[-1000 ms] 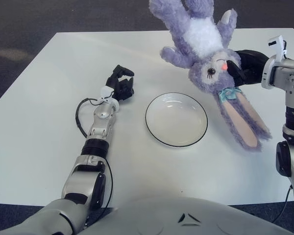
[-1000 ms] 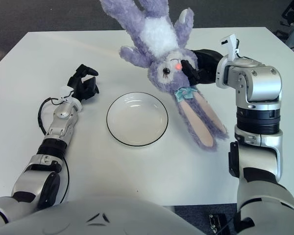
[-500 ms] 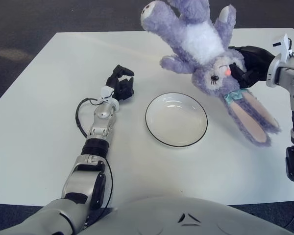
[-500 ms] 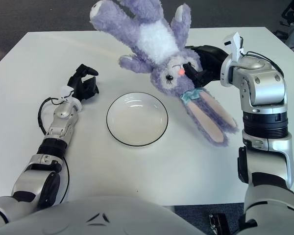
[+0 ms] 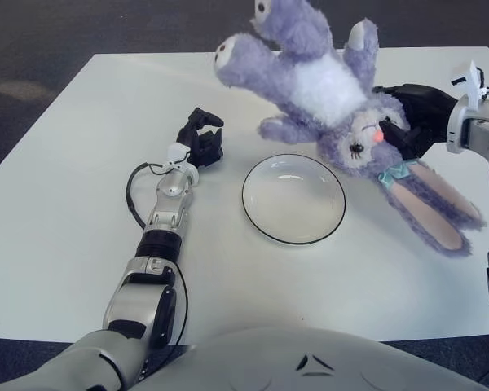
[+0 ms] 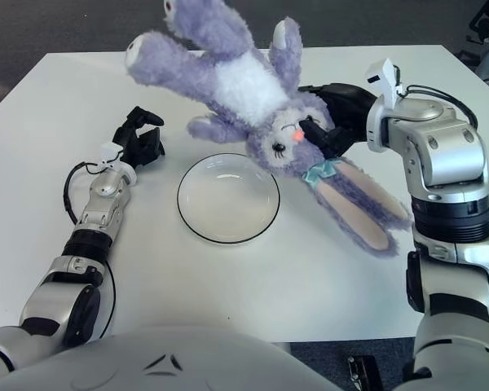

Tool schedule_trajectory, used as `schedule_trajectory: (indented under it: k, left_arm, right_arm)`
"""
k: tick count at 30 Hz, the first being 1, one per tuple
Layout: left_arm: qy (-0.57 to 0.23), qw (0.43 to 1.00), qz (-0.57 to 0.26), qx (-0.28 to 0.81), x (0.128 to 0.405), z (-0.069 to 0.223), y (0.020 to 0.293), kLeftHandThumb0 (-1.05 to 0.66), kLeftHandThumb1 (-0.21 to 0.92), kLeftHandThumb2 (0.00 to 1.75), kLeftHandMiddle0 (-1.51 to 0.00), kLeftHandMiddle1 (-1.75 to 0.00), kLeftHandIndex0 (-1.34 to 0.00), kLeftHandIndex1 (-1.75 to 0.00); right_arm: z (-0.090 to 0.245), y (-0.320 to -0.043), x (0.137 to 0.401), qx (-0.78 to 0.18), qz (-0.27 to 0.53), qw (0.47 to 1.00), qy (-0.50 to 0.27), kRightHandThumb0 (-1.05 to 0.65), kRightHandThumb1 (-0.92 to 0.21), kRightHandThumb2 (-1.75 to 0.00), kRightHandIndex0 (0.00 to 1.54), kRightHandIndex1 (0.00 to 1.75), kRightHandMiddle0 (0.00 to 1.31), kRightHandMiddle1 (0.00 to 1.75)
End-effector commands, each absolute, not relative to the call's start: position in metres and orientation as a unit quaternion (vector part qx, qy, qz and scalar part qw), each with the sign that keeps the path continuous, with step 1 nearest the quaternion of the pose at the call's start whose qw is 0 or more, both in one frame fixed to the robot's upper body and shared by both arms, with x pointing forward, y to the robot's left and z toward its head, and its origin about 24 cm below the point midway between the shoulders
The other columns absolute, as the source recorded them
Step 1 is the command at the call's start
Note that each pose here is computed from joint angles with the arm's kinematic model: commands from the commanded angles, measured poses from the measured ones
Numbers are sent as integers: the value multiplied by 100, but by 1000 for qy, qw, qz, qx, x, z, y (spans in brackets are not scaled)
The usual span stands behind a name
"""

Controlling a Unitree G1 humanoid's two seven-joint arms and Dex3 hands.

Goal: Put the doll into the plate.

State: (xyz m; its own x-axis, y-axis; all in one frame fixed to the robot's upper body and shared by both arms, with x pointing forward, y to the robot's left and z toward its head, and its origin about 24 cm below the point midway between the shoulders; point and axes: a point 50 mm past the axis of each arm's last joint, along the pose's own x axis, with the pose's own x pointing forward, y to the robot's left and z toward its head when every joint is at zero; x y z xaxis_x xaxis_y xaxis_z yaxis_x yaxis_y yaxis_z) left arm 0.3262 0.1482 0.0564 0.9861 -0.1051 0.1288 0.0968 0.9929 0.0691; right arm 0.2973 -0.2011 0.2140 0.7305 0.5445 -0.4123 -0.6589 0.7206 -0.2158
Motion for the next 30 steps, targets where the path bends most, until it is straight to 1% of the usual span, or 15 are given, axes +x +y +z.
schedule_trajectory:
  k: [1,13,20,30]
  left_arm:
    - [-2,998,-52,30,314,26,148,-37,72,80,-91,-175,-31,-175]
    - [-1,998,-54,33,314,26,147,-37,72,80,-92,-175,-31,-175]
    - [-2,998,-55,31,315,26,146,-37,71,81,-92,-175,-32,-175]
    - [-5,998,-53,34,314,26,145,-38,70,83,-93,-175,-33,-175]
  right_arm:
    - [214,-200,294,-180,346,905,171,0,-6,-159,83,169,56,175]
    - [208,-196,291,-172,392,885,180,0,-6,-160,82,169,56,175]
    - [207,-194,288,-167,401,883,179,0,-6,-160,82,171,56,175]
    - [206,-191,285,-184,398,882,171,0,-5,-162,82,171,57,175]
